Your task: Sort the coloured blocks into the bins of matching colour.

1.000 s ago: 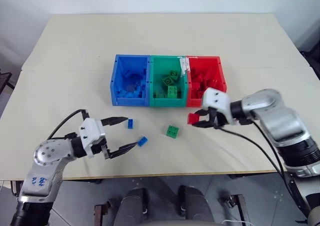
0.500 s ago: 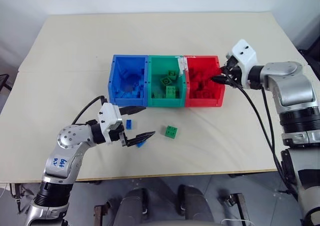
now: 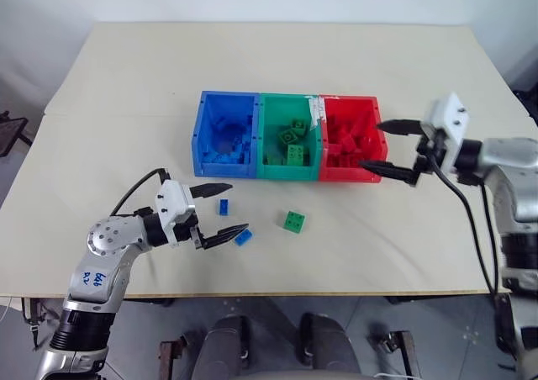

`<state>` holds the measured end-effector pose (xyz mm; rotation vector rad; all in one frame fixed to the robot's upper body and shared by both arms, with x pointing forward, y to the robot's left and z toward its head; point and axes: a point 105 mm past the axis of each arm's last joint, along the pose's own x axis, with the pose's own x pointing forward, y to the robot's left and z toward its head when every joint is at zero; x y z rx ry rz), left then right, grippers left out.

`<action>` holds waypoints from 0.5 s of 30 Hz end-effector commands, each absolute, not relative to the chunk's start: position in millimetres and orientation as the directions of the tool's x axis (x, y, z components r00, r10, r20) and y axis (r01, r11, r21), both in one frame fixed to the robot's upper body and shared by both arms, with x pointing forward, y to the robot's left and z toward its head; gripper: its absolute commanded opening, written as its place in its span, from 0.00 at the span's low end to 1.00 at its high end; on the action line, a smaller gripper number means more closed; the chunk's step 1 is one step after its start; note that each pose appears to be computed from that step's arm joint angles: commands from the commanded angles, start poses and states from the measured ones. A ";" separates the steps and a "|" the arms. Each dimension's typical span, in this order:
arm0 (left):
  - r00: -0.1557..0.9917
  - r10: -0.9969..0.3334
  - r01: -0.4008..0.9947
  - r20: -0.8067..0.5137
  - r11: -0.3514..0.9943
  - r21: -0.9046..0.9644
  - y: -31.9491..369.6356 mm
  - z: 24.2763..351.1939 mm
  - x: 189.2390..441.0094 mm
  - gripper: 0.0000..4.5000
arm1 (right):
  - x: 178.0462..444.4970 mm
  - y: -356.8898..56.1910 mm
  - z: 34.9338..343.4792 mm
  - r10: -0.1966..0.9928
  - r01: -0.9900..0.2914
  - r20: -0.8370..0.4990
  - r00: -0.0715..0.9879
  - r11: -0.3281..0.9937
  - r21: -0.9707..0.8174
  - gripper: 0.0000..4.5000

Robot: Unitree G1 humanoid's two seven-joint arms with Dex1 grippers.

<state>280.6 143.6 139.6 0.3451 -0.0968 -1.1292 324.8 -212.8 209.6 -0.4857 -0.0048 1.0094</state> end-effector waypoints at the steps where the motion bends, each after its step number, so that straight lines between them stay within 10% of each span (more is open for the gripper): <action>1: 0.408 -0.905 0.865 -0.122 0.340 0.368 147.8 137.1 278.5 1.00 | 299.6 -237.0 208.3 0.813 -0.790 -0.189 0.550 0.433 -0.435 1.00; 15: 0.487 -0.870 0.836 -0.083 0.436 0.334 193.6 149.1 278.7 1.00 | 247.6 -275.1 162.9 0.750 -0.750 -0.202 0.630 0.519 -0.410 1.00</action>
